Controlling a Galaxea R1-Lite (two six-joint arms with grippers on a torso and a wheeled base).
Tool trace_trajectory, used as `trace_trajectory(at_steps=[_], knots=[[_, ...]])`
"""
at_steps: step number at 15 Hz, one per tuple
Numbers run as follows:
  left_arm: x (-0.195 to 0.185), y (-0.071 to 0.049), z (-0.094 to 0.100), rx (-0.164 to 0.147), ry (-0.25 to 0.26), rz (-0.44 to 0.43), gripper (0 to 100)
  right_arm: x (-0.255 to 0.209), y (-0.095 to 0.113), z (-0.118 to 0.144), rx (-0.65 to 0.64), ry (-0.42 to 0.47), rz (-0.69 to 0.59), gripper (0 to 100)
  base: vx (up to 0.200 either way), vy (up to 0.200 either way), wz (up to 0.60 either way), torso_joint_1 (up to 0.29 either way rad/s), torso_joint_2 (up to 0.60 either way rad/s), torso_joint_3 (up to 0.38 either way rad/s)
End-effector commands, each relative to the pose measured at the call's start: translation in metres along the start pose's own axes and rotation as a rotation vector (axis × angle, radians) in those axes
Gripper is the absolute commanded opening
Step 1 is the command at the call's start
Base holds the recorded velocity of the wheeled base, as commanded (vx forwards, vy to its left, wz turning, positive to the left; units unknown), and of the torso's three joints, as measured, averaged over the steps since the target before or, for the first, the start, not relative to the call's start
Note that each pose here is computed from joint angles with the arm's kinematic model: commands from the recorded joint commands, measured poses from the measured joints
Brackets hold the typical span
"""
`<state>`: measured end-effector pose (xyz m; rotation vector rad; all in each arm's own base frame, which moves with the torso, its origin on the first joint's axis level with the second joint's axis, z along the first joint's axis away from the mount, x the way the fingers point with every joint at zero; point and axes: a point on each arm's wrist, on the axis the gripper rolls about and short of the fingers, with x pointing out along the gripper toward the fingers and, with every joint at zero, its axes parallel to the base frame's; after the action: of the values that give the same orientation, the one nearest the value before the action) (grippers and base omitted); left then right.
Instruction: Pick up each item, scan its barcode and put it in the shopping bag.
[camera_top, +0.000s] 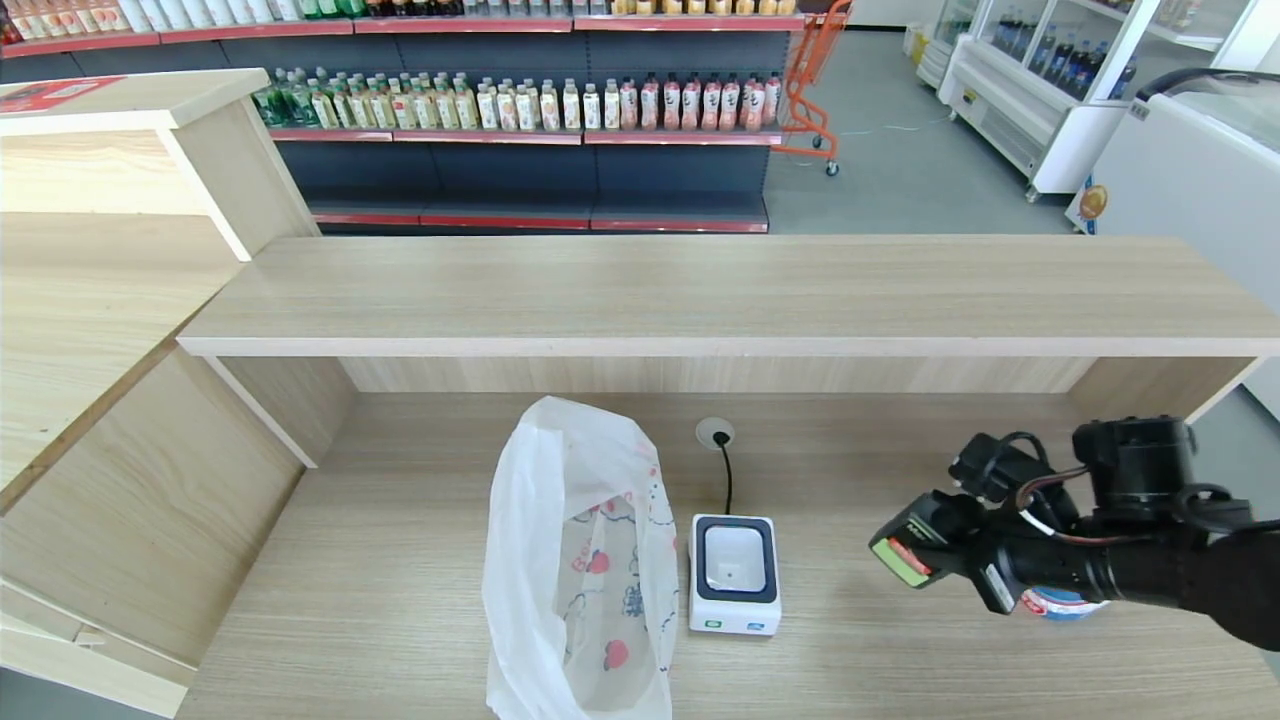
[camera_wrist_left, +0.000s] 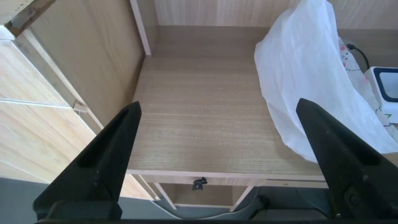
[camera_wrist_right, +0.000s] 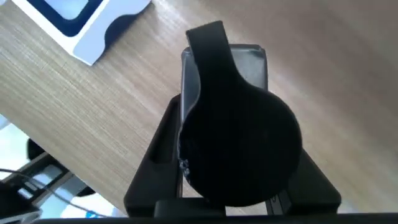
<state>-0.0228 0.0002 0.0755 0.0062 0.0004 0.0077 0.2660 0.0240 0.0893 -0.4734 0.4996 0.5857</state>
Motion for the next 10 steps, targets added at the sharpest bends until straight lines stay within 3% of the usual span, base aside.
trace_trajectory(at_steps=[1,3,4,5,7,9,10], knots=[[0.000,0.000,0.000,0.000,0.001,0.000,100,-0.051,0.007,0.009,-0.190,-0.155,-0.142,0,0.000,0.000,0.00,0.000,0.00,0.000],[0.000,0.000,0.000,0.000,0.001,0.000,100,-0.060,0.008,0.017,-0.415,-0.261,-0.176,0,0.000,0.000,0.00,0.000,0.00,0.000],[0.000,0.000,0.000,0.000,0.000,0.000,100,-0.062,0.012,0.018,-0.560,-0.367,-0.109,0,0.000,0.000,0.00,0.000,0.00,0.000],[0.000,0.000,0.000,0.000,0.001,0.002,100,-0.063,0.018,0.019,-0.768,-0.496,-0.002,0,0.000,0.000,0.00,0.000,0.00,0.000],[0.000,0.000,0.000,0.000,0.000,0.000,100,-0.059,0.029,0.021,-1.324,-0.687,0.033,0,0.000,0.000,0.00,0.000,0.00,0.000],[0.000,0.000,0.000,0.000,0.000,0.000,100,-0.053,0.066,0.037,-1.608,-0.914,0.100,0,0.000,0.000,0.00,0.000,0.00,0.000],[0.000,0.000,0.000,0.000,0.001,0.000,100,-0.049,0.082,0.038,-1.704,-0.987,0.133,0,0.000,0.000,0.00,0.000,0.00,0.000]])
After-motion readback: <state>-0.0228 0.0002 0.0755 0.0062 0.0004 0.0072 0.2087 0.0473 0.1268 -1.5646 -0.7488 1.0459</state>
